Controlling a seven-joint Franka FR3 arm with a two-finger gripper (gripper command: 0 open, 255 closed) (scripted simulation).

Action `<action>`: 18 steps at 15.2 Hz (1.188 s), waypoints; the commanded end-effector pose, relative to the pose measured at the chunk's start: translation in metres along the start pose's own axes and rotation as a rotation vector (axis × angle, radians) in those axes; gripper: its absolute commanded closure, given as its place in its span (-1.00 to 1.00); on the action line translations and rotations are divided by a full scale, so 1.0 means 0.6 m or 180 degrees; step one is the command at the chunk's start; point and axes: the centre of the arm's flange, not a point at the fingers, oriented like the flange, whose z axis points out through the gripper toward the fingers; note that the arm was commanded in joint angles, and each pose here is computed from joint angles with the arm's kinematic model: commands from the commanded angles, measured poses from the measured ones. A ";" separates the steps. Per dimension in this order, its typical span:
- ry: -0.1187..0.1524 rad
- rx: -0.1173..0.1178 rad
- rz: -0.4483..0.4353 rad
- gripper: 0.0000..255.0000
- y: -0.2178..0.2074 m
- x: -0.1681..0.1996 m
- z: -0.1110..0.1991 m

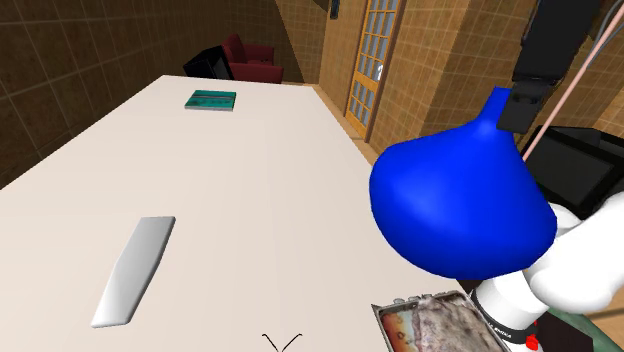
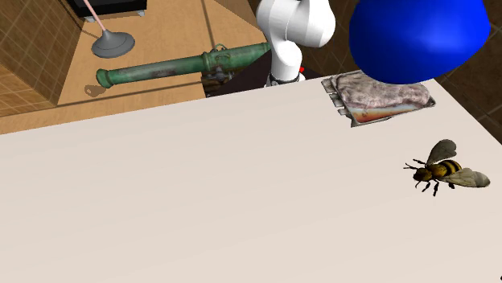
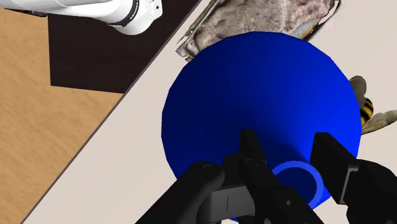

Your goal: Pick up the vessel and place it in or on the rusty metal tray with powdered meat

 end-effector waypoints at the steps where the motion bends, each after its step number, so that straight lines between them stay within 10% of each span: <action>1: 0.0000 0.0001 0.0002 1.00 -0.008 -0.038 -0.011; 9: 0.0000 0.0001 0.0002 1.00 -0.043 -0.206 -0.046; 18: 0.0000 0.0001 0.0002 1.00 -0.045 -0.209 0.022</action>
